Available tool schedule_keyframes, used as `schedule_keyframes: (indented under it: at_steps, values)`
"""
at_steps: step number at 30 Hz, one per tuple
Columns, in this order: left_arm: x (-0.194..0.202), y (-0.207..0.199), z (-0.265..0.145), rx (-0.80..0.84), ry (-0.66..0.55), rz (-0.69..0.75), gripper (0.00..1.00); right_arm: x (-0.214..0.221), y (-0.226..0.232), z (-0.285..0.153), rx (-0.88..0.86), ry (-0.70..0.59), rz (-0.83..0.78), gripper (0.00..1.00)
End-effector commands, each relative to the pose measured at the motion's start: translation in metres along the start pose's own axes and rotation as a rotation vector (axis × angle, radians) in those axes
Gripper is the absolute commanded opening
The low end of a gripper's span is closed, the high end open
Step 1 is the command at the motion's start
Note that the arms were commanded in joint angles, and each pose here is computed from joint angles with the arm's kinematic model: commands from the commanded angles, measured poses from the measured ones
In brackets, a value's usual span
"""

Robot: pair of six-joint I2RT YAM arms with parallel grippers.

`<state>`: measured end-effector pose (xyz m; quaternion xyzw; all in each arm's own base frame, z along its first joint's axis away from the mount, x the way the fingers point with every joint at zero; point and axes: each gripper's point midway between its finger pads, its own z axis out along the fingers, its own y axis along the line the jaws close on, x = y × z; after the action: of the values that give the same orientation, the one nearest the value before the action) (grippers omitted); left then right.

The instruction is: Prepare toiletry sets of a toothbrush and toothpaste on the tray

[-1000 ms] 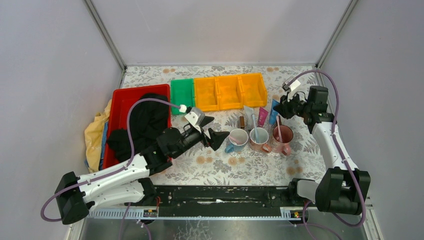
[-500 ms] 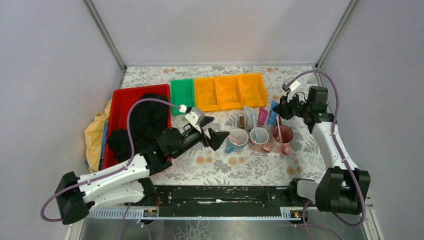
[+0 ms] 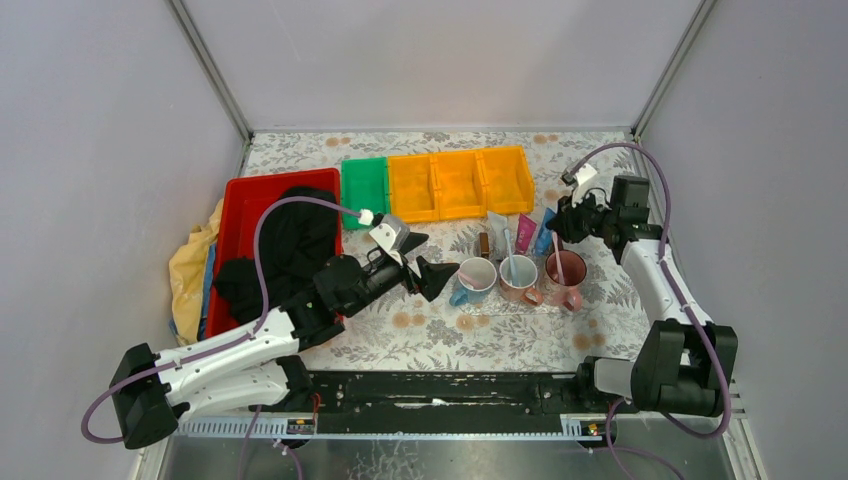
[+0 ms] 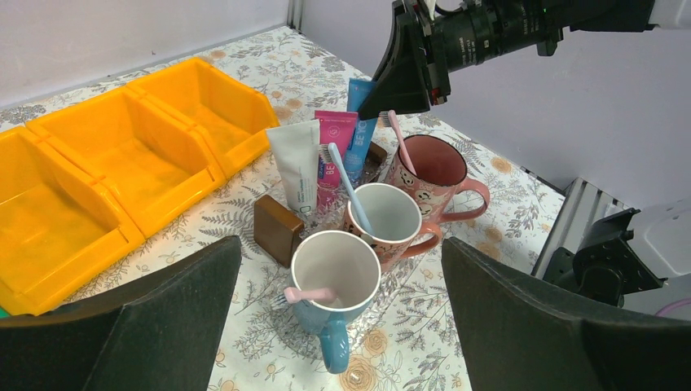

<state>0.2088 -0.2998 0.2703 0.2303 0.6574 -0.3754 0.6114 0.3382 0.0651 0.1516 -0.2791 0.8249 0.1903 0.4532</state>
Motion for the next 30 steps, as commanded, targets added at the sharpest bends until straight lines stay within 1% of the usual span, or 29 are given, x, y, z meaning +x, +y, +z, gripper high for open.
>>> schedule_keyframes:
  at_steps: [1, 7, 9, 13, 18, 20, 23, 25, 30]
  values:
    - [-0.012, 0.002, -0.002, -0.010, -0.039, -0.004, 1.00, 0.001, 0.001, 0.002, -0.011, 0.004, -0.018, 0.28]
    - [-0.014, 0.001, -0.002, -0.005, -0.044, -0.003, 1.00, 0.005, 0.004, 0.005, -0.044, 0.024, 0.002, 0.34]
    - [-0.016, 0.001, -0.003, -0.005, -0.049, -0.004, 1.00, -0.002, 0.006, 0.001, -0.050, 0.015, -0.003, 0.38]
    - [-0.022, 0.000, -0.007, -0.001, -0.060, -0.008, 1.00, -0.022, 0.008, -0.016, -0.044, -0.031, -0.009, 0.54]
    - [-0.039, -0.004, -0.012, 0.012, -0.088, -0.017, 1.00, -0.050, 0.011, -0.045, -0.041, -0.124, 0.002, 0.73]
    - [-0.056, -0.006, -0.013, 0.013, -0.108, -0.015, 1.00, -0.063, 0.016, -0.056, -0.043, -0.151, -0.009, 0.80]
    - [-0.083, -0.001, -0.011, 0.008, -0.104, -0.009, 1.00, -0.088, 0.023, -0.077, -0.025, -0.200, -0.033, 0.98]
    - [-0.104, 0.009, -0.009, -0.005, -0.089, -0.024, 1.00, -0.112, 0.025, -0.094, 0.004, -0.239, -0.039, 0.99]
    - [-0.165, 0.039, -0.008, -0.026, -0.093, -0.117, 1.00, -0.180, 0.017, -0.143, 0.165, -0.327, 0.128, 0.99]
